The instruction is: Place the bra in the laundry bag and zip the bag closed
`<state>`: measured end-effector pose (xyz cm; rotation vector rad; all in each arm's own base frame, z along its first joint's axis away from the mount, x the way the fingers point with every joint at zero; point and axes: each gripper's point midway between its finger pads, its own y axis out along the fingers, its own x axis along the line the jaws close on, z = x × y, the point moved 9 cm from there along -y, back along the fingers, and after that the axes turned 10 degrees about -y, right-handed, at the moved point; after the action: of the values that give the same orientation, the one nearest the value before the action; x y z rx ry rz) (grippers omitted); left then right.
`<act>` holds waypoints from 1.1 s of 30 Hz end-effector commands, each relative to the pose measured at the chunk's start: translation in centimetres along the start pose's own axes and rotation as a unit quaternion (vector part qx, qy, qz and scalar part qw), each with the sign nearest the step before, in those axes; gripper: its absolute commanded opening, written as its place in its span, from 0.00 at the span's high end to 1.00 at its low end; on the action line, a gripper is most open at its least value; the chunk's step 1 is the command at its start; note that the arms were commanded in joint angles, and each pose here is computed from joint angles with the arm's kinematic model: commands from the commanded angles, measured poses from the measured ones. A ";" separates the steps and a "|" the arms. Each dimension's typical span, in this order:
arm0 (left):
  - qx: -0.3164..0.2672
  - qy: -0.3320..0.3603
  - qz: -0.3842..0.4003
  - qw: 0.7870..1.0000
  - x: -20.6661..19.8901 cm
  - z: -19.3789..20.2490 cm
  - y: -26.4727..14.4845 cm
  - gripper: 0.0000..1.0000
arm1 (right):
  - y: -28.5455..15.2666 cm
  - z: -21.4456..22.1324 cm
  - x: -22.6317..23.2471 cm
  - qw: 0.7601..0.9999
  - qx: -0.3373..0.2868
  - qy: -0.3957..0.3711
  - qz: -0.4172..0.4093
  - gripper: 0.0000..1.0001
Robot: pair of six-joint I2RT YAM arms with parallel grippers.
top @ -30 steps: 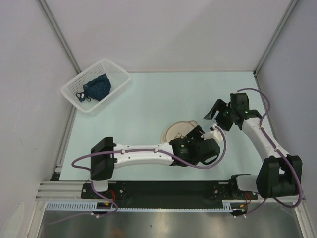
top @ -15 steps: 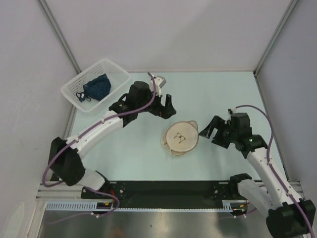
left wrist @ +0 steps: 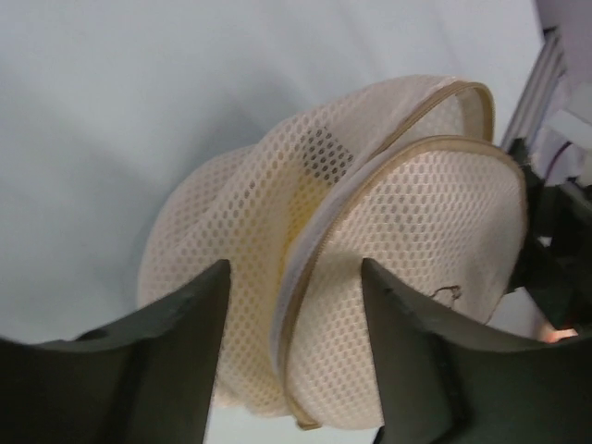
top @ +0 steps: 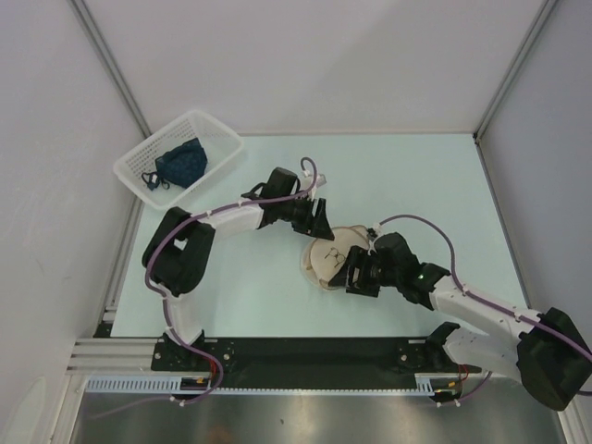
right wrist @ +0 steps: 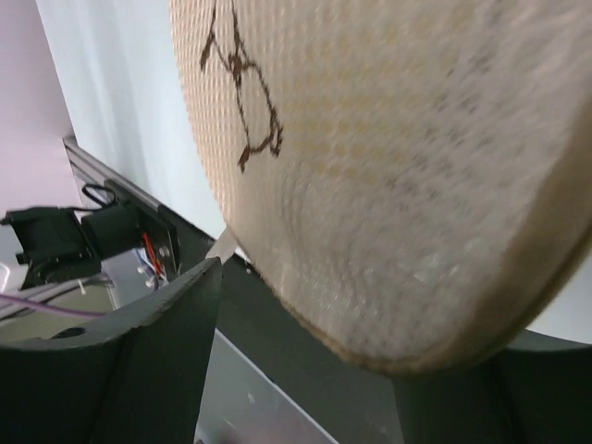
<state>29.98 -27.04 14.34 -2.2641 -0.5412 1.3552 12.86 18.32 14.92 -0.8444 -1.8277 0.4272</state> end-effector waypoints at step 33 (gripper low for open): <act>-0.278 -0.312 0.057 0.907 -5.6 5.9 -6.3 1.00 | -3.8 -6.2 -1.9 0.993 -0.073 0.070 0.055 0.00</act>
<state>19.85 -22.81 16.85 -2.1719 -1.1997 2.0882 20.62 12.78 18.59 -1.1805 -1.7592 0.4193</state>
